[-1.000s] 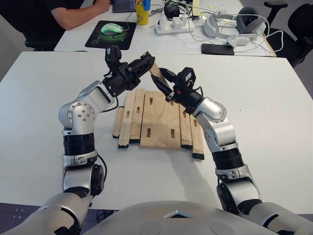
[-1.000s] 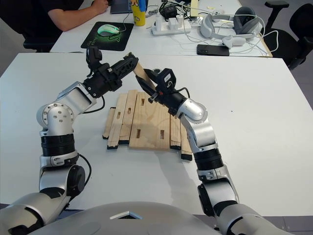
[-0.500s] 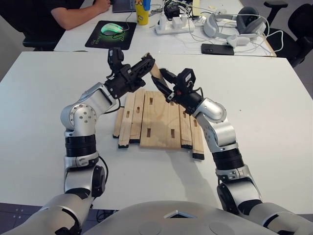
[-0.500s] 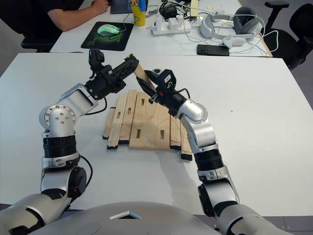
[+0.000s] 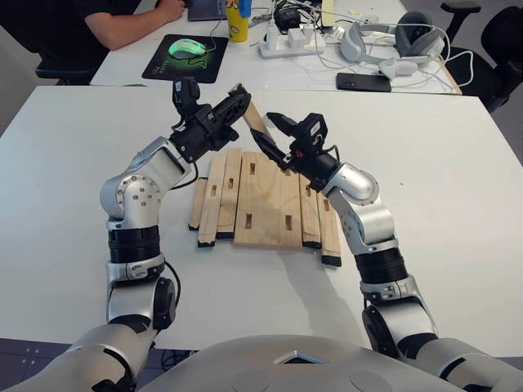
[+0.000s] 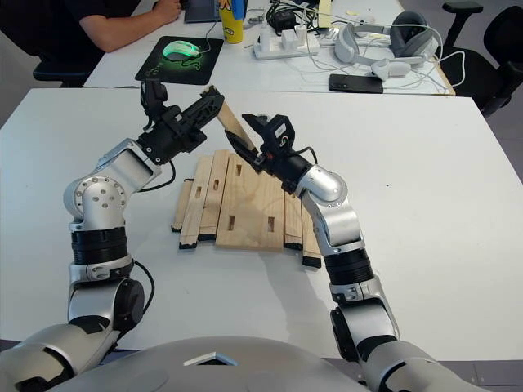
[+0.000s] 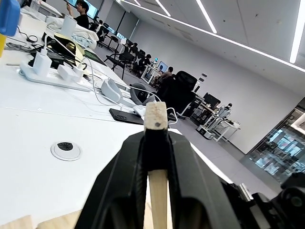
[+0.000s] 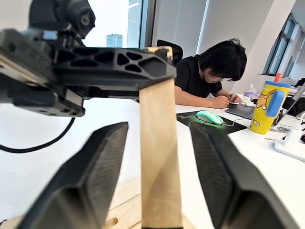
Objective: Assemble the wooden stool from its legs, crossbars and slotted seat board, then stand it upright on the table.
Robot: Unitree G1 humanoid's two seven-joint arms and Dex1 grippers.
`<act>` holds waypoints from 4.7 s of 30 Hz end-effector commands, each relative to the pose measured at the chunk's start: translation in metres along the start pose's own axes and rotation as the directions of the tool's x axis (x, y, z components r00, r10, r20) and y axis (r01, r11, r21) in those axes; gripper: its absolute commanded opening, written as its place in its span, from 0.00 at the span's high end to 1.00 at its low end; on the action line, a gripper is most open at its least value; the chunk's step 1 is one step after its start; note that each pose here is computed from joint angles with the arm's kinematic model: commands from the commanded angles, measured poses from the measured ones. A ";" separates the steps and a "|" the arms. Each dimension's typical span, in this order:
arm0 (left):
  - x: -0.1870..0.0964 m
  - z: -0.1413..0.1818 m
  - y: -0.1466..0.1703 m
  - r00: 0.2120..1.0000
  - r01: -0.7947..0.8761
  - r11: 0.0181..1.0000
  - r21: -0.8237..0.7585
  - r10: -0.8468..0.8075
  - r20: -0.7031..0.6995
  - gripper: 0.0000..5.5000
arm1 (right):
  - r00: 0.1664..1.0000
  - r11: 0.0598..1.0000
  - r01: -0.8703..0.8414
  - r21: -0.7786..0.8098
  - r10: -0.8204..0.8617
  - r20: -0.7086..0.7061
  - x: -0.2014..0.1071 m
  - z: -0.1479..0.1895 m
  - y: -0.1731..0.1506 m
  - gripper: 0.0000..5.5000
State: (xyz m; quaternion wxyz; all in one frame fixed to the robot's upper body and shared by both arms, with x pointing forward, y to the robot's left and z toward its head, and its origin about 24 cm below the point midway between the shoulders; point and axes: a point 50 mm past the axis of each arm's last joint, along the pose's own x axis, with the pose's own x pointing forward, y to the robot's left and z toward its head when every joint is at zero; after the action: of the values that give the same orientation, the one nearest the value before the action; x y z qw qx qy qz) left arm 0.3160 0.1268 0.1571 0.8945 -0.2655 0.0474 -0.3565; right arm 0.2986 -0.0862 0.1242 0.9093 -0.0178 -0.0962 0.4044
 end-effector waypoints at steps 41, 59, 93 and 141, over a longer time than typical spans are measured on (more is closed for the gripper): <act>-0.052 -0.052 0.004 0.798 -0.603 0.782 0.158 0.591 0.122 0.92 | 0.969 0.985 0.172 0.015 -0.166 -0.185 -0.026 -0.036 -0.007 0.39; -0.051 -0.057 0.002 0.781 -0.622 0.776 0.109 0.604 0.157 0.92 | 0.976 0.995 0.098 0.028 -0.090 -0.196 -0.019 -0.035 -0.001 0.39; -0.040 -0.060 0.001 0.802 -0.595 0.794 0.125 0.578 0.150 0.92 | 0.977 0.997 0.071 0.043 -0.060 -0.204 -0.014 -0.038 0.004 0.39; -0.036 -0.091 -0.012 0.771 -0.611 0.707 0.356 0.633 0.068 0.92 | 0.979 0.997 0.059 0.042 -0.050 -0.199 -0.013 -0.034 0.006 0.39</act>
State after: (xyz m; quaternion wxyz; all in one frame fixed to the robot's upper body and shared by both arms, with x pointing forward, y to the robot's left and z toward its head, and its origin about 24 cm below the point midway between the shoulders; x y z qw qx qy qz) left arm 0.2622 0.1089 0.0989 0.9950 -0.0744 0.0512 -0.0421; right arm 0.2930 -0.0922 0.0842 0.9288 -0.0279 0.0054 0.3694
